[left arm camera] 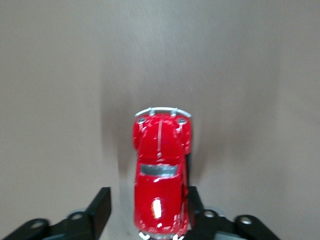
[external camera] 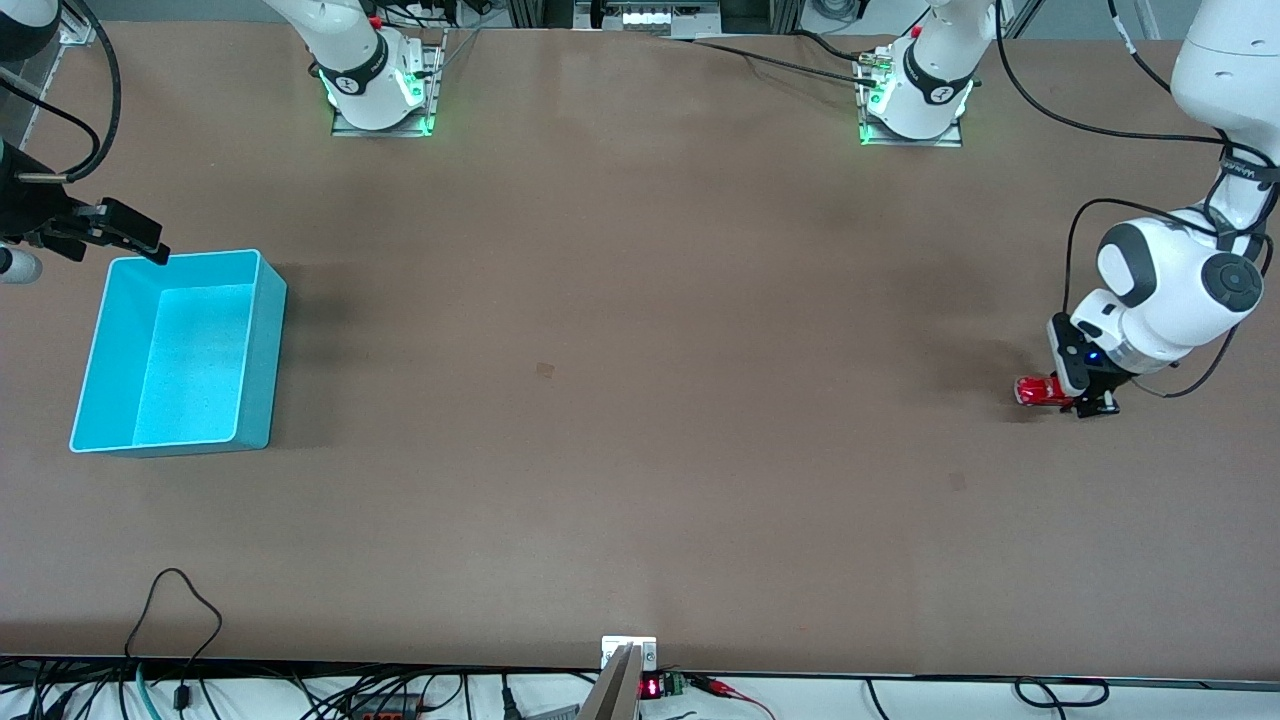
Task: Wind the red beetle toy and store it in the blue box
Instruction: 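Pull the red car backward along the table with the left gripper, then release the red car so it rolls toward the cyan box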
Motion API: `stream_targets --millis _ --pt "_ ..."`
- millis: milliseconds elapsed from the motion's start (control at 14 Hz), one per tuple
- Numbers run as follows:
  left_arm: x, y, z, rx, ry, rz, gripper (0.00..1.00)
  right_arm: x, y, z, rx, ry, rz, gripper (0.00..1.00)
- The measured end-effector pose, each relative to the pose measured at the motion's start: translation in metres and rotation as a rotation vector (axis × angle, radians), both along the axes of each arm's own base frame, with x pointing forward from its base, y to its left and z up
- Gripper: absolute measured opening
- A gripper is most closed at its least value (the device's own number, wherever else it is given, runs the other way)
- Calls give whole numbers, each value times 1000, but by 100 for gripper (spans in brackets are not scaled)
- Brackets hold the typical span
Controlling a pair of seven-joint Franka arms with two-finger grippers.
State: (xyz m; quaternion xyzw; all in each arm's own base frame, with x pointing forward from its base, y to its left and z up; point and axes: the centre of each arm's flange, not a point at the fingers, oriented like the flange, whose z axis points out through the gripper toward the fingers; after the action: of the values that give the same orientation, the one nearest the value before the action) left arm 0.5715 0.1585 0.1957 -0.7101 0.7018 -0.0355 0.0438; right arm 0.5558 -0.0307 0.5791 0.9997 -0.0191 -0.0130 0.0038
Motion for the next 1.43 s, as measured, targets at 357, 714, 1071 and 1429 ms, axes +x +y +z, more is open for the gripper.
stream_targets --millis 357,714,1071,1429 --pt "23 -26 67 -11 54 -50 100 0 0 0 0 0 0 100" --pt "23 -41 138 -18 178 79 100 0 0 0 0 0 0 100" --pt "13 -73 201 0 264 221 100 0 0 0 0 0 0 100" --pt "-4 -94 269 45 339 464 100 0 0 0 0 0 0 100"
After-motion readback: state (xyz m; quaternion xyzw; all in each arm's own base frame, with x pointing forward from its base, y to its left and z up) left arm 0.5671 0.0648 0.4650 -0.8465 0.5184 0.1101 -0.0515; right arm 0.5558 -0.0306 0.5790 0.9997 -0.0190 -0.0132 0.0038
